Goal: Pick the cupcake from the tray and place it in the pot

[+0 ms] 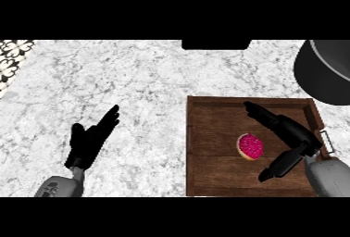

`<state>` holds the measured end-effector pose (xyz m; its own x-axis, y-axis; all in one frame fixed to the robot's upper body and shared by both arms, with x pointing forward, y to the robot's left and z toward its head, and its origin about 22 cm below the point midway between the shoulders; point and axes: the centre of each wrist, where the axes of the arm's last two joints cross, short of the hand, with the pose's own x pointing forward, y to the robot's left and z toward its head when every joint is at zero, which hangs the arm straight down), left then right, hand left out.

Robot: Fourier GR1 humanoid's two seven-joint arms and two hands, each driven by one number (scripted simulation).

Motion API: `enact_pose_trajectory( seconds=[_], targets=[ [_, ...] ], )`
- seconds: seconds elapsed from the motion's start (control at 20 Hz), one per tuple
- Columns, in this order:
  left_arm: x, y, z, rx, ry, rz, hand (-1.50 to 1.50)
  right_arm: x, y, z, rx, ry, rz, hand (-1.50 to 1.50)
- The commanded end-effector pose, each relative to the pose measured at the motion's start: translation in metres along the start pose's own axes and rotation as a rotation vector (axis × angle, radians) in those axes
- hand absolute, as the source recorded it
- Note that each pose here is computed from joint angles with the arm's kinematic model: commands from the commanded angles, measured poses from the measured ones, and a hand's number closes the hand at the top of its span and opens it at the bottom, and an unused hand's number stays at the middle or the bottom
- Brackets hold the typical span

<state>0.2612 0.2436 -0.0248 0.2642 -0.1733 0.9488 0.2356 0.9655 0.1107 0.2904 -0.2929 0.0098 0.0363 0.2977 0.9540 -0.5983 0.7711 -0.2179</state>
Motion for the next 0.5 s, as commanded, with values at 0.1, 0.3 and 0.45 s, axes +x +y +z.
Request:
enact_pose_trajectory(
  seconds=[0.1,0.3,0.45],
  targets=[
    [-0.004,-0.010,0.017,0.002,0.005,-0.012,0.00,-0.016,0.025,0.004,0.026,0.039,-0.087,-1.50],
    [0.008,-0.004,0.008,0.005,-0.017,-0.009,0.00,-0.056,0.018,-0.007,0.026,0.042,-0.124,-1.50],
    [0.004,0.008,0.001,-0.015,-0.008,-0.010,0.00,-0.045,0.036,-0.026,0.090,-0.034,0.101,1.50]
  ],
)
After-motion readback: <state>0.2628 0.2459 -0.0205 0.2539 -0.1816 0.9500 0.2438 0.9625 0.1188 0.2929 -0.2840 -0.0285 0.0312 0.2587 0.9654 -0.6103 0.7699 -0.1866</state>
